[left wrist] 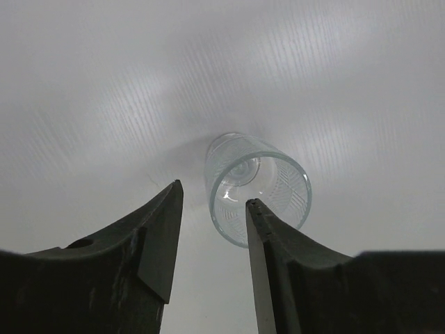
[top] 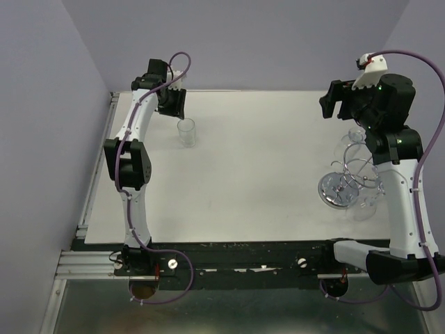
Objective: Take the wine glass off the wine glass rack
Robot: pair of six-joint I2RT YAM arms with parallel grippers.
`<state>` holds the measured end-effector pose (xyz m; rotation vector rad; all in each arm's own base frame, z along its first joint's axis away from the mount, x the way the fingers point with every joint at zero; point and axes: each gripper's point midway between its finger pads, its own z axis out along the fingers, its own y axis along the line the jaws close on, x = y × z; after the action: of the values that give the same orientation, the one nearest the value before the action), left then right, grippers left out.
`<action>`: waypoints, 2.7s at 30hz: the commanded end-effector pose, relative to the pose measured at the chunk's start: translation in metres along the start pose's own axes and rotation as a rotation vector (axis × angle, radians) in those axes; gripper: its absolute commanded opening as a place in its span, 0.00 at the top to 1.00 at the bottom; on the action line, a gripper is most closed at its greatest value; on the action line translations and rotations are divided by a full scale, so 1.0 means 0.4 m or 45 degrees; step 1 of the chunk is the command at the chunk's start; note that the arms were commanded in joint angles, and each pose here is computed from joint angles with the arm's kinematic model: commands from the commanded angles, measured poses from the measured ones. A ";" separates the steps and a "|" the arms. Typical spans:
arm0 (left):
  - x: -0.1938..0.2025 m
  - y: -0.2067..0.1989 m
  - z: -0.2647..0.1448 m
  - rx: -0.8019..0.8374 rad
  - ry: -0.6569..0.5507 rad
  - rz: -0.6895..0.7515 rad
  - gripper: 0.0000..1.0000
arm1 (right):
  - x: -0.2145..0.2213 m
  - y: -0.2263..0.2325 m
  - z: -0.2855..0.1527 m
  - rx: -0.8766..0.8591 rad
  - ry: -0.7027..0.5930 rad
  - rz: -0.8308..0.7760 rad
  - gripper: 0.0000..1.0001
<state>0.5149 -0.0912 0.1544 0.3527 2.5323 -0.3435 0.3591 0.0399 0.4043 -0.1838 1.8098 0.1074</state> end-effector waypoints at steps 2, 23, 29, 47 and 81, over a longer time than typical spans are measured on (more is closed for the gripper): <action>-0.172 -0.029 -0.234 -0.072 -0.418 0.083 0.40 | -0.032 -0.013 -0.012 0.018 -0.030 -0.037 0.12; -0.004 -0.760 -0.455 0.883 -0.895 0.812 0.13 | -0.021 -0.052 -0.140 0.133 0.108 -0.154 0.11; 0.012 -0.956 -0.452 1.078 -0.945 0.890 0.01 | -0.051 -0.117 -0.200 0.316 0.122 -0.233 0.11; 0.056 -1.248 -0.363 1.459 -1.003 0.891 0.06 | 0.242 -0.272 -0.331 0.575 0.775 0.037 0.28; 0.145 -1.185 -0.326 1.370 -0.869 0.923 0.07 | 0.335 -0.271 -0.235 0.467 0.848 0.107 0.68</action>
<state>0.2573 -0.4820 0.2974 1.2353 1.2755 -1.2344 0.2452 -0.0859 0.2934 0.1419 2.4944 -0.2416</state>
